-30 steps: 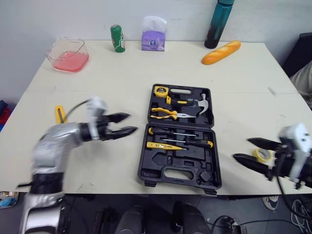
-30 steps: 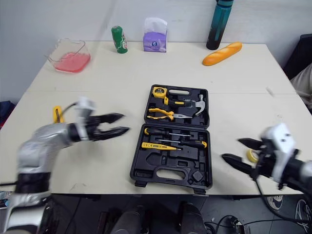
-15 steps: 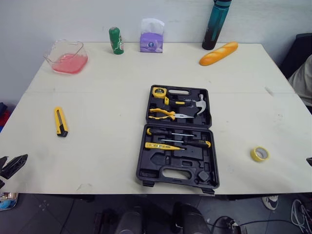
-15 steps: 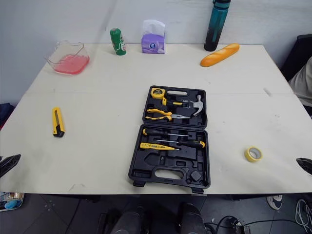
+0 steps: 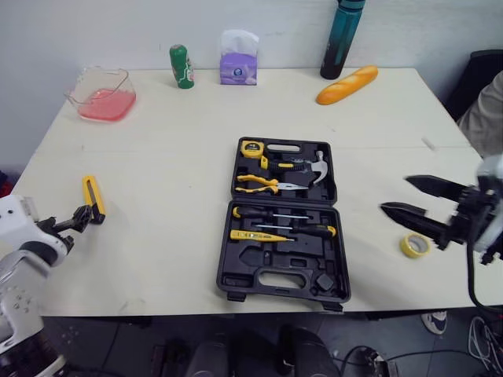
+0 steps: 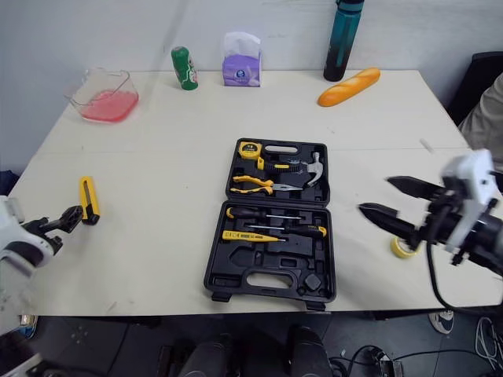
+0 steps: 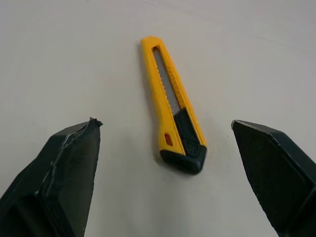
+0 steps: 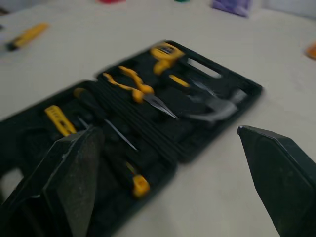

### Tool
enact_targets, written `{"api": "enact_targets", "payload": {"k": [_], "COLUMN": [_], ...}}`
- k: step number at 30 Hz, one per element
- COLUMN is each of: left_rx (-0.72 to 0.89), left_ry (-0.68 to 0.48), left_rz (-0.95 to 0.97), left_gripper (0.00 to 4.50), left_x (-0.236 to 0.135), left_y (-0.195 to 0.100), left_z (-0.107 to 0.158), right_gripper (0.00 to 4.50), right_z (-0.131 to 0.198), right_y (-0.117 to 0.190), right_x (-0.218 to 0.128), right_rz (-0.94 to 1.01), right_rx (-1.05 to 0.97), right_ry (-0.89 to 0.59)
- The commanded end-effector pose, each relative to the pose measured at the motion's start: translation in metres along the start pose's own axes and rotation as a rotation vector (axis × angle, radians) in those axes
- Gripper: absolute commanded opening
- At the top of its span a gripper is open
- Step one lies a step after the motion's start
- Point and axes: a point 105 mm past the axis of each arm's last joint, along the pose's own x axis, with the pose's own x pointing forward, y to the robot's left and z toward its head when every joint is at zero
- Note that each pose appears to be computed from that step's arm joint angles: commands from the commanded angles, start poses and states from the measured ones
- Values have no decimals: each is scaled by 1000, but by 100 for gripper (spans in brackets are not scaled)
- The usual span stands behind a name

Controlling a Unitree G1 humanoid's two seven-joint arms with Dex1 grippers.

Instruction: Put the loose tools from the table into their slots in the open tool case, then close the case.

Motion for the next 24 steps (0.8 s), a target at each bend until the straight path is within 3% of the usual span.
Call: {"api": "enact_targets", "payload": {"k": [1,4,10,23,24], "left_rx": [58,84,70,67,52], "left_ry": [7,73,186,287,289], "left_rz": [80,55,41,63,65], "left_gripper": [447,447,447,447,423], "left_x": [0,12,31,65,66], "left_y": [-2,-14,-21,-31,-32], "left_z": [13,13,6,2,1], "right_gripper": [450,450,450,450,450], "right_z": [18,27,30,32,33], "right_y": [33,59,81,80,79], "right_x": [27,54,91,123,123], "right_rz": [170,336,491,539,533], "right_rx": [-1,-24,-80,-137,-139], "right_ry": [-67,-101,-111,-131,-135]}}
